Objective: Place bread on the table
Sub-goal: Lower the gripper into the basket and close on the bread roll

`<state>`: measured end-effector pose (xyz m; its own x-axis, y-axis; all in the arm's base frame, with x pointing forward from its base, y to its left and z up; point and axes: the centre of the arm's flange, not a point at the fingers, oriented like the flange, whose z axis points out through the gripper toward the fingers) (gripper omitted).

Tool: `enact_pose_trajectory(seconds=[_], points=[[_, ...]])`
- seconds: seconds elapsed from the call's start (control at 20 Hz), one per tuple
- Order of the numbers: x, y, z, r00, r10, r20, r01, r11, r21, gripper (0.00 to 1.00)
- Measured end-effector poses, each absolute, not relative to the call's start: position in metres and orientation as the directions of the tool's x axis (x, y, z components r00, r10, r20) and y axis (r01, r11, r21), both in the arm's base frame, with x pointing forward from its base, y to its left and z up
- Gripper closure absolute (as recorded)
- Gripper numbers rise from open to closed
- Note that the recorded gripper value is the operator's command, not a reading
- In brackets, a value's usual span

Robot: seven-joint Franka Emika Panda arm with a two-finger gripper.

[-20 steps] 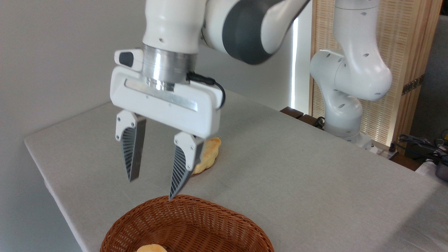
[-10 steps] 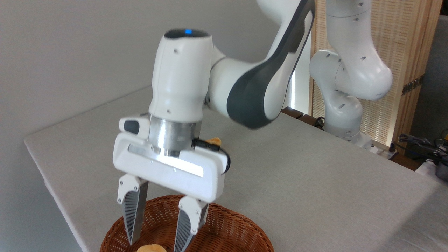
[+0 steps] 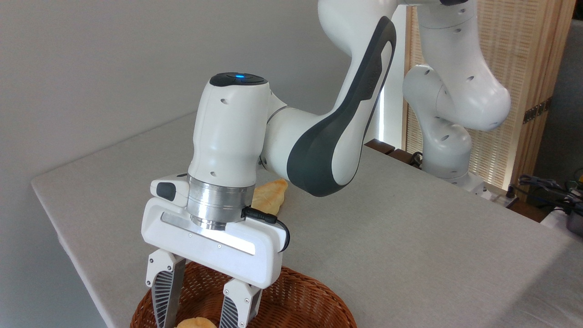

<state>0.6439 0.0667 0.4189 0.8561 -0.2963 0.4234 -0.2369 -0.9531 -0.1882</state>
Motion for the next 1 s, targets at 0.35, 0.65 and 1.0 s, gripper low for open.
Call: enact_pose_trajectory(seconds=[0.35, 0.65, 1.0], points=[[0.6444, 0.0656, 0.4189, 0.855, -0.298, 0.424, -0.239, -0.953, -0.189, 0.55], [0.6448, 0.0643, 0.4197, 0.853, -0.304, 0.424, -0.244, -0.951, -0.191, 0.55], [0.6452, 0.0629, 0.4285, 0.846, -0.307, 0.436, -0.244, -0.95, -0.194, 0.51]])
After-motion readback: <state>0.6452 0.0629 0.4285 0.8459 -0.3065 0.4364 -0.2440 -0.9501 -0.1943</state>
